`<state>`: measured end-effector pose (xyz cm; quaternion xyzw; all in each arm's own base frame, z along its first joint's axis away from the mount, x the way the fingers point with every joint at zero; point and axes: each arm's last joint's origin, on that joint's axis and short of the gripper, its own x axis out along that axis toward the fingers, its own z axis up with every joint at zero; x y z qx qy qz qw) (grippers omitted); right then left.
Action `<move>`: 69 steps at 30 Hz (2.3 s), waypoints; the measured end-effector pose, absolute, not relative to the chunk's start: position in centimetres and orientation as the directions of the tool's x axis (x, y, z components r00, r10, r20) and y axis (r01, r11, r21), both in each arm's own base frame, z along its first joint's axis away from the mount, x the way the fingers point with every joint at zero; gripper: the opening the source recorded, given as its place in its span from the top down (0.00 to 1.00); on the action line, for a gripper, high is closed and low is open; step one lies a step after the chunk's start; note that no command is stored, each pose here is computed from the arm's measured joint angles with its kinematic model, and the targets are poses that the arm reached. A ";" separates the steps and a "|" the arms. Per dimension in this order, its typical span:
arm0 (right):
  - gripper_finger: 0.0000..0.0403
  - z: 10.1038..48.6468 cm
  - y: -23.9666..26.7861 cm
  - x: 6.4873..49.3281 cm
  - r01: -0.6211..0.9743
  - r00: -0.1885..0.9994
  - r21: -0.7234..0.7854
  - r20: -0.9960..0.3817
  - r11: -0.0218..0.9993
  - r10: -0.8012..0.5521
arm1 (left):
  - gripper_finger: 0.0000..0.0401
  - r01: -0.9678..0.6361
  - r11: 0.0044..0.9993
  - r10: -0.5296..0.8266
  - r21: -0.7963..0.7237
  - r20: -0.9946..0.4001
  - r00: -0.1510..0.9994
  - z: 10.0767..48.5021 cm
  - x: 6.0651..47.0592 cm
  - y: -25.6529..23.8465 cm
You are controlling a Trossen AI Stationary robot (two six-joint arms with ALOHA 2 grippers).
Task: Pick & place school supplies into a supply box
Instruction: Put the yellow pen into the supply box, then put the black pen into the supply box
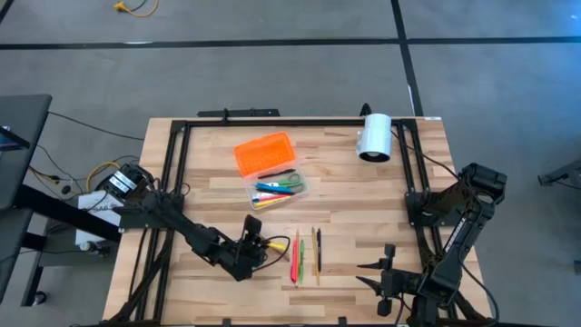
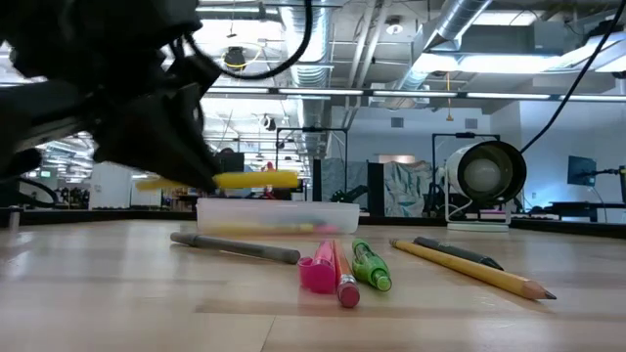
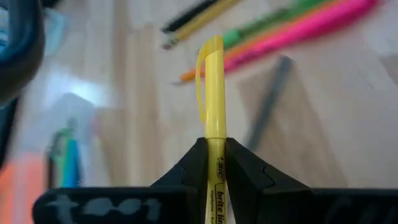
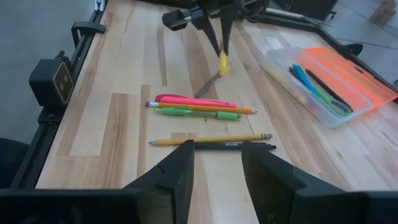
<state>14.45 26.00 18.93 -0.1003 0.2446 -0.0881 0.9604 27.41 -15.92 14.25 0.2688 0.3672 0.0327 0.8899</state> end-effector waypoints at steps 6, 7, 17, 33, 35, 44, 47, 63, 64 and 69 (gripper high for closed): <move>0.69 18.9 26.0 14.4 0.122 0.865 -0.238 -0.450 0.964 -0.220 | 0.92 0.042 0.802 0.384 0.596 -0.569 0.727 15.0 28.7 -14.2; 0.69 18.9 26.0 14.4 0.122 0.865 -0.238 -0.450 0.964 -0.220 | 0.92 0.028 0.793 0.406 0.609 -0.562 0.720 15.0 28.9 -13.7; 0.69 18.9 26.0 14.4 0.121 0.865 -0.242 -0.451 0.963 -0.222 | 0.92 -0.107 0.768 0.551 0.632 -0.567 0.613 15.1 31.5 -6.4; 0.69 16.4 24.8 13.9 0.124 0.864 -0.236 -0.451 0.964 -0.222 | 0.91 -0.232 0.856 0.509 0.462 -0.673 0.537 14.8 32.4 1.3; 0.69 15.9 24.5 13.8 0.127 0.865 -0.228 -0.451 0.965 -0.220 | 0.90 -0.232 0.855 0.510 0.463 -0.672 0.537 14.8 32.4 1.3; 0.69 15.6 24.5 13.8 0.129 0.869 -0.211 -0.447 0.969 -0.213 | 0.80 -0.259 0.829 0.551 0.496 -0.646 0.528 14.9 32.4 1.2; 0.69 15.6 24.5 13.9 0.135 0.870 -0.202 -0.445 0.970 -0.214 | 0.76 -0.257 0.829 0.551 0.497 -0.646 0.529 14.9 32.4 1.1; 0.69 15.9 21.7 19.3 0.333 0.830 -0.104 -0.441 0.937 -0.343 | 0.70 0.147 0.898 0.189 0.414 -0.668 0.720 17.4 29.9 -10.4; 0.69 15.9 21.4 19.7 0.343 0.824 -0.090 -0.448 0.935 -0.346 | 0.70 0.164 0.899 0.170 0.407 -0.667 0.725 17.4 29.5 -11.3; 0.69 15.9 20.1 21.6 0.382 0.800 -0.026 -0.492 0.924 -0.344 | 0.70 0.214 0.891 0.090 0.402 -0.616 0.783 17.0 27.6 -15.1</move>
